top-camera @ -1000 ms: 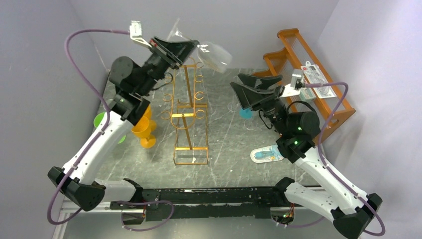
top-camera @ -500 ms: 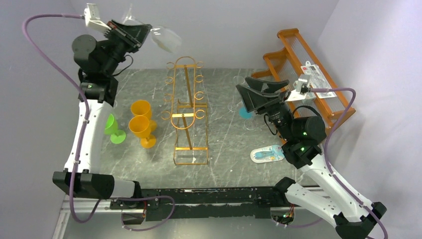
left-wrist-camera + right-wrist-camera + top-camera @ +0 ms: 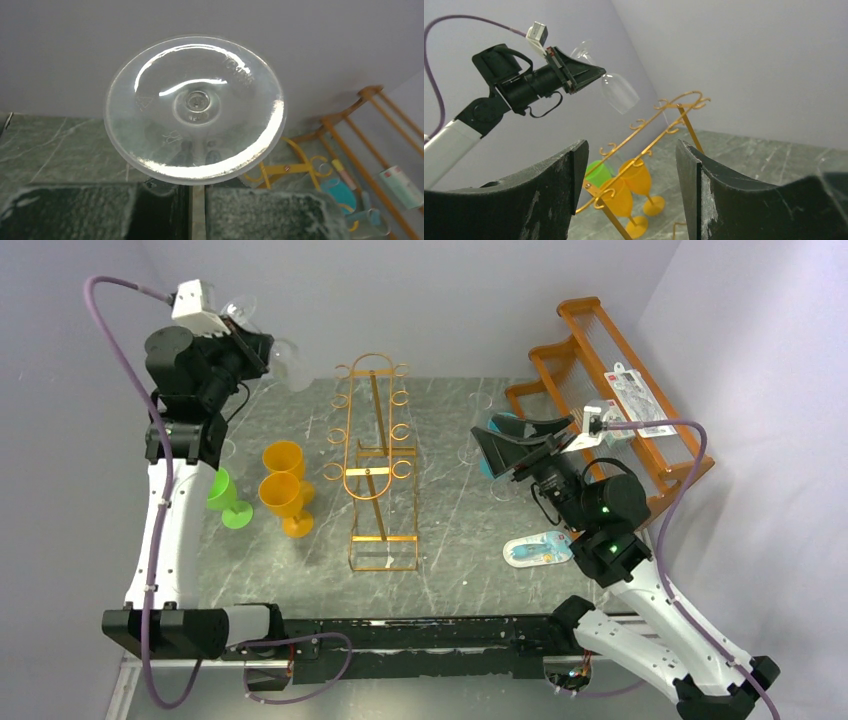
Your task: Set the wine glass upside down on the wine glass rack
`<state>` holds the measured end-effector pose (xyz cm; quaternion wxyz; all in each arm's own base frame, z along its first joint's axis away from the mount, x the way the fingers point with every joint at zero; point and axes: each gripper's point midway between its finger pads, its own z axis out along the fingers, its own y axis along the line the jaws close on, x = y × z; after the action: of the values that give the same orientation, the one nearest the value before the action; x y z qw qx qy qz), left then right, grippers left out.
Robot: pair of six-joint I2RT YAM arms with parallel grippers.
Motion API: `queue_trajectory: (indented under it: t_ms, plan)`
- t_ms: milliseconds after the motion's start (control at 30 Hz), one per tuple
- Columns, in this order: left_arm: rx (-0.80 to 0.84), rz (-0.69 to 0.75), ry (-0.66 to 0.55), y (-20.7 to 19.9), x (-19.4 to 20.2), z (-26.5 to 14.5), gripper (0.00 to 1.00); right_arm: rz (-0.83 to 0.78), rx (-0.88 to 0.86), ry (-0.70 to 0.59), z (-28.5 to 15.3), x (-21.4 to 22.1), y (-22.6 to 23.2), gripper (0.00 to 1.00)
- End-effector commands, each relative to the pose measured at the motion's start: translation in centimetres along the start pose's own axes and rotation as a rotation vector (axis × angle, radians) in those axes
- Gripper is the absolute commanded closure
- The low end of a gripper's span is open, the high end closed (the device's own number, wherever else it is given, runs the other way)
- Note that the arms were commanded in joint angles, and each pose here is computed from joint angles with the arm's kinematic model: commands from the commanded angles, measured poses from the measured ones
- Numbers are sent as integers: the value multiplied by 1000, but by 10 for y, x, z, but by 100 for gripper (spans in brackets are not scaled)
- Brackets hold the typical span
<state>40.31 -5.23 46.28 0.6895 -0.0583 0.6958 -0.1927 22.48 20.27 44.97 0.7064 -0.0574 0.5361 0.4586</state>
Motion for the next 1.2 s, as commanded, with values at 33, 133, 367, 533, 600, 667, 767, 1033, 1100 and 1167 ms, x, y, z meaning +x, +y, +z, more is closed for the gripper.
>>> queue_trajectory:
  t_ms: [33, 133, 367, 533, 600, 667, 767, 1033, 1100, 1167]
  plan:
    - [74, 116, 16, 3, 24, 7, 95, -39, 95, 77, -8, 23, -23, 31]
    - [114, 146, -6, 1, 32, 8, 95, -53, 119, 106, -8, 29, -29, 31]
    - [219, 230, -29, -6, 47, 13, 95, -42, 132, 150, -9, 42, -33, 31]
    - [323, 327, -46, -16, 57, 15, 95, -24, 144, 142, -12, 43, -35, 31]
    - [349, 360, -50, -18, 60, 18, 95, -21, 150, 145, -13, 44, -36, 31]
    - [382, 383, -39, -20, 65, 20, 95, -12, 159, 150, -14, 44, -37, 31]
    - [455, 476, -49, -26, 71, 22, 95, 5, 163, 147, -17, 45, -37, 31]
    - [493, 597, -22, -17, 96, 27, 95, 38, 145, 159, -20, 51, -34, 32]
    - [484, 610, 12, -10, 105, 33, 95, 42, 144, 163, -21, 52, -34, 32]
    - [486, 610, 28, -7, 112, 38, 95, 47, 143, 167, -22, 54, -34, 32]
